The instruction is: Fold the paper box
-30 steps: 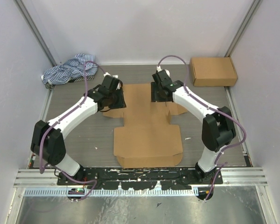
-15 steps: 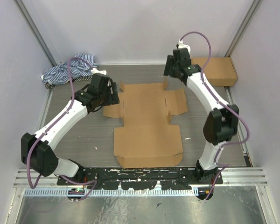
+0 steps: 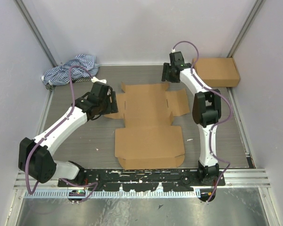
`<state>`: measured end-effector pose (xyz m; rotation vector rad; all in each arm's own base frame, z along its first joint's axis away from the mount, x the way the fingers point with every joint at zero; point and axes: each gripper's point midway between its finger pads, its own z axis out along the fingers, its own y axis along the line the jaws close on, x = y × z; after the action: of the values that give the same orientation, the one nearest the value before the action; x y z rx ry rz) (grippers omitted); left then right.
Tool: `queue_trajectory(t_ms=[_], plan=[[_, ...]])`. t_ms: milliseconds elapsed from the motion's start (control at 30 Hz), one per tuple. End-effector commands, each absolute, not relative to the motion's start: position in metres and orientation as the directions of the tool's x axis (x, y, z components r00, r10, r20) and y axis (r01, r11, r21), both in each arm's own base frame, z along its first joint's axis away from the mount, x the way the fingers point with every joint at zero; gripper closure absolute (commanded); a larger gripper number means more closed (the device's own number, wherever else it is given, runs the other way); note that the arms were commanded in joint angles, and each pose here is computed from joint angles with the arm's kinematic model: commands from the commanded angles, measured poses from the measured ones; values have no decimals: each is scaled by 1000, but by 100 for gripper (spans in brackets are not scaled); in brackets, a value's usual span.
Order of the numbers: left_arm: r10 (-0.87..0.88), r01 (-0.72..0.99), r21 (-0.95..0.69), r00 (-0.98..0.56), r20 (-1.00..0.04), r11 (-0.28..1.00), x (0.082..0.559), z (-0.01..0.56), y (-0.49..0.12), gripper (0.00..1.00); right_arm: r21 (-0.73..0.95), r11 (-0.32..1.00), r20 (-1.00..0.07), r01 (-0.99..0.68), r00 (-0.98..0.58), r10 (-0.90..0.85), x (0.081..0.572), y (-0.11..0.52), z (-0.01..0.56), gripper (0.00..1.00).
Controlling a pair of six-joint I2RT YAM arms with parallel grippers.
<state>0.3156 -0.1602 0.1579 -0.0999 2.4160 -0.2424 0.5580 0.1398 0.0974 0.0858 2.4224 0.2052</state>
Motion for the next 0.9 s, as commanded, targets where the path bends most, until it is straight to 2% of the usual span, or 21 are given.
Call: queue_trajectory(t_ms=[0,400,467,700,767,867], plan=[[-151,1,-226,-742,-654,974,316,162,-162,23,194,980,-700,-43,-706,108,575,148,128,40],[-150,0,-227,-751,-643,974,312,159,-161,24,177,984,-673,-19,-732,107,591,148,97,46],[-148,1,-225,-751,-643,974,312,159,-161,24,180,983,-672,-23,-733,106,593,148,95,49],[-150,5,-231,-748,-647,973,313,162,-162,27,199,979,-656,-39,-748,104,590,150,93,94],[-152,12,-240,-745,-650,971,316,166,-166,29,199,979,-656,-45,-748,99,585,149,96,99],[-152,33,-257,-732,-664,966,323,177,-172,31,214,973,-700,-82,-708,95,580,151,118,99]])
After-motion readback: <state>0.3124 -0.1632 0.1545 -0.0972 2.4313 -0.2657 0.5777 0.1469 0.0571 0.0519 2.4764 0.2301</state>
